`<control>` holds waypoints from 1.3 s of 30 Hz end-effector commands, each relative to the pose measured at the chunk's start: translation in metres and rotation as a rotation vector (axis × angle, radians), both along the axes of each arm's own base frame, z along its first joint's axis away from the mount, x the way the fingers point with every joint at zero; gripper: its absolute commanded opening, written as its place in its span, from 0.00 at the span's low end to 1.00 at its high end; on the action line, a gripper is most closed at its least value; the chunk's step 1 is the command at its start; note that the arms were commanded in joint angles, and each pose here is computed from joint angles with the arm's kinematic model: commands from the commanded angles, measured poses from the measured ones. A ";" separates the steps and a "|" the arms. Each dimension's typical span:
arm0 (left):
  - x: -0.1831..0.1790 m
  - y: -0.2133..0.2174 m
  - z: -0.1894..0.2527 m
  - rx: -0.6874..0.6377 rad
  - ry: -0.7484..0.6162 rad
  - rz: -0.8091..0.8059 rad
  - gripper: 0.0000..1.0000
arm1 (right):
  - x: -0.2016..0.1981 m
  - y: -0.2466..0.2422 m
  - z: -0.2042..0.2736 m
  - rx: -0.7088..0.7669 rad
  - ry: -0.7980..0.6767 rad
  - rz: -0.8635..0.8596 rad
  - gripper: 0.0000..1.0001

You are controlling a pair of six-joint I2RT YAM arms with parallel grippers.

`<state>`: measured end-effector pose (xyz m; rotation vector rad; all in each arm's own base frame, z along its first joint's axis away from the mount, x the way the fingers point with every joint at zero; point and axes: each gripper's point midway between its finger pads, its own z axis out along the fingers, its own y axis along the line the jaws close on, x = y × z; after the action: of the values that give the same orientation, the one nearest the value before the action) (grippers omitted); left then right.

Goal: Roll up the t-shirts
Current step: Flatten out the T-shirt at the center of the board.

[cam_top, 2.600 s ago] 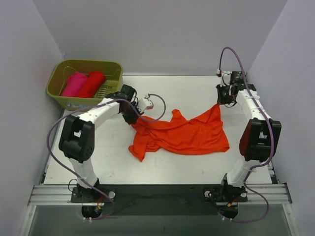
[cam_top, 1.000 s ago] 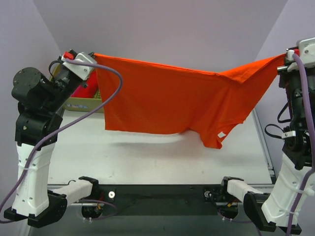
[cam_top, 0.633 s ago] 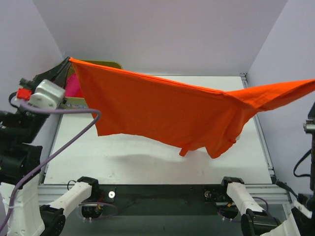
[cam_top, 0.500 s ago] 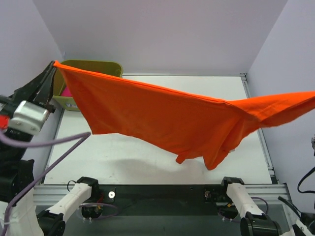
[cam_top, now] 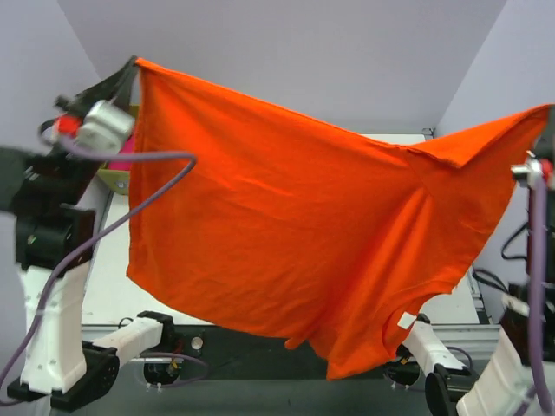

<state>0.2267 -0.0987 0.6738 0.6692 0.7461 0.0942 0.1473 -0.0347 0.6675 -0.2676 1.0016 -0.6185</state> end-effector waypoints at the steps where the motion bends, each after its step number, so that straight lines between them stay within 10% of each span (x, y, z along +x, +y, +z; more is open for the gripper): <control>1: 0.114 -0.034 -0.108 0.113 0.289 -0.041 0.00 | 0.100 -0.015 -0.064 -0.049 0.212 -0.042 0.00; 11: 0.268 -0.075 -0.441 0.353 0.930 -0.068 0.00 | 0.266 -0.028 -0.348 -0.019 0.840 0.008 0.00; 15: 0.318 -0.079 -0.506 0.384 1.091 -0.013 0.00 | 0.315 -0.027 -0.441 -0.015 1.022 0.046 0.00; 26: 0.419 -0.093 -0.566 0.384 1.122 0.088 0.00 | 0.423 -0.059 -0.555 0.014 1.249 -0.120 0.00; 39: 0.451 -0.108 -0.529 0.286 0.965 0.072 0.00 | 0.450 -0.048 -0.526 0.112 1.216 -0.146 0.00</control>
<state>0.6628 -0.1940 0.0800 1.0393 1.8590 -0.0593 0.6124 -0.0909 0.1019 -0.5514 2.2350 -0.5178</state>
